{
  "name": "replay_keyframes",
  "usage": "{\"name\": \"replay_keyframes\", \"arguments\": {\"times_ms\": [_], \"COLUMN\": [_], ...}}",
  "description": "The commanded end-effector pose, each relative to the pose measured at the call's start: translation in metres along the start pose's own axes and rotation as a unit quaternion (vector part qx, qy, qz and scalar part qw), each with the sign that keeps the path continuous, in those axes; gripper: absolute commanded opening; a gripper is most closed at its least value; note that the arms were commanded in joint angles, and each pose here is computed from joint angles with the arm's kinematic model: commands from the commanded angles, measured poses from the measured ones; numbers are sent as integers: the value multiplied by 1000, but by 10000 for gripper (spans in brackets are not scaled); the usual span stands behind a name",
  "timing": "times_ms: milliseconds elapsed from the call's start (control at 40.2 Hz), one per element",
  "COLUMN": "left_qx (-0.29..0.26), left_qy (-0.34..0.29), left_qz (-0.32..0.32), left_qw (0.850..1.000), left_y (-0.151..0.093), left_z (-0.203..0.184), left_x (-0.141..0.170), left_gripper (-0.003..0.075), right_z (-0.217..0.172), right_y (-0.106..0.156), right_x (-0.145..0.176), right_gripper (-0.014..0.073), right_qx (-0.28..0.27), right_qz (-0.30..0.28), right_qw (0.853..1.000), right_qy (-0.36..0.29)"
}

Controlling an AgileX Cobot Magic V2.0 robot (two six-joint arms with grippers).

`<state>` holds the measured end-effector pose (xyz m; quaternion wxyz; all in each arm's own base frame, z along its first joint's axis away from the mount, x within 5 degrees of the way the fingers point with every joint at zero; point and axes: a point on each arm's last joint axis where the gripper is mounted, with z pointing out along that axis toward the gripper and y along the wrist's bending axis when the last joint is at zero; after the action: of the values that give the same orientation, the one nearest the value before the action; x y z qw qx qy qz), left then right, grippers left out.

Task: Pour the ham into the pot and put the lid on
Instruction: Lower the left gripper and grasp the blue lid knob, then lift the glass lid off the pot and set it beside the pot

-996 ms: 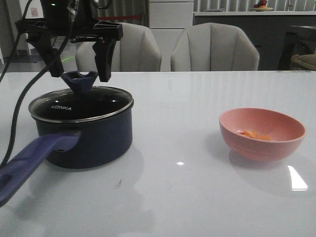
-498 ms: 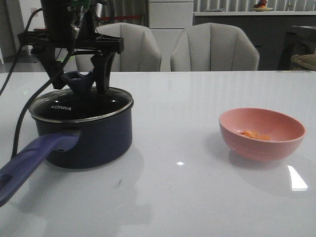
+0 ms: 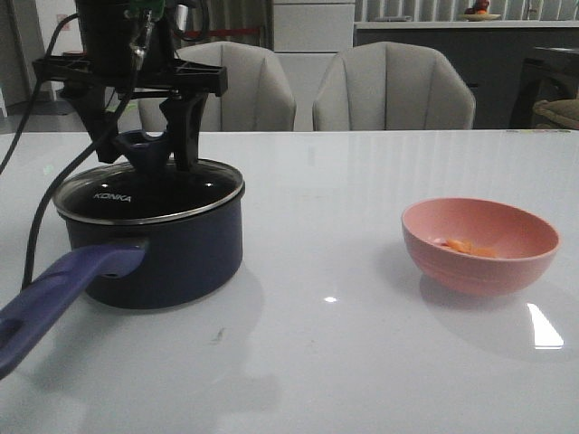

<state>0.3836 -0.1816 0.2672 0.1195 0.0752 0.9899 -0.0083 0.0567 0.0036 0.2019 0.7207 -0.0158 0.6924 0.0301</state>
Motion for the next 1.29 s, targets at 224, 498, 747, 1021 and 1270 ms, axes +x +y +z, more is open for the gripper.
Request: {"name": "replay_keyframes", "arguments": {"times_ms": [224,498,747,1021,1270], "left_qx": [22,25,-5,-39,-43], "left_qy": [-70,-98,-116,-71,-92], "left_qz": [8,6,-48,-120,-118], "left_qw": [997,995,992,990,988], "left_y": [-1,28,102,174,185], "left_z": [-61,-85,-111,-80,-40], "left_x": [-9,-10,2,31,38], "left_gripper": [248,248,248,248,248], "right_z": [-2,-2,-2,-2,-2], "right_y": [0,0,0,0,0], "right_x": [-11,-11,-11,-11,-11], "right_gripper": [164,164,164,164,164], "right_qx": [0,0,0,0,0], "right_qz": [-2,-2,-2,-2,-2], "right_qw": [999,999,999,999,999], "right_qy": [-54,-54,-54,-54,-54]}}
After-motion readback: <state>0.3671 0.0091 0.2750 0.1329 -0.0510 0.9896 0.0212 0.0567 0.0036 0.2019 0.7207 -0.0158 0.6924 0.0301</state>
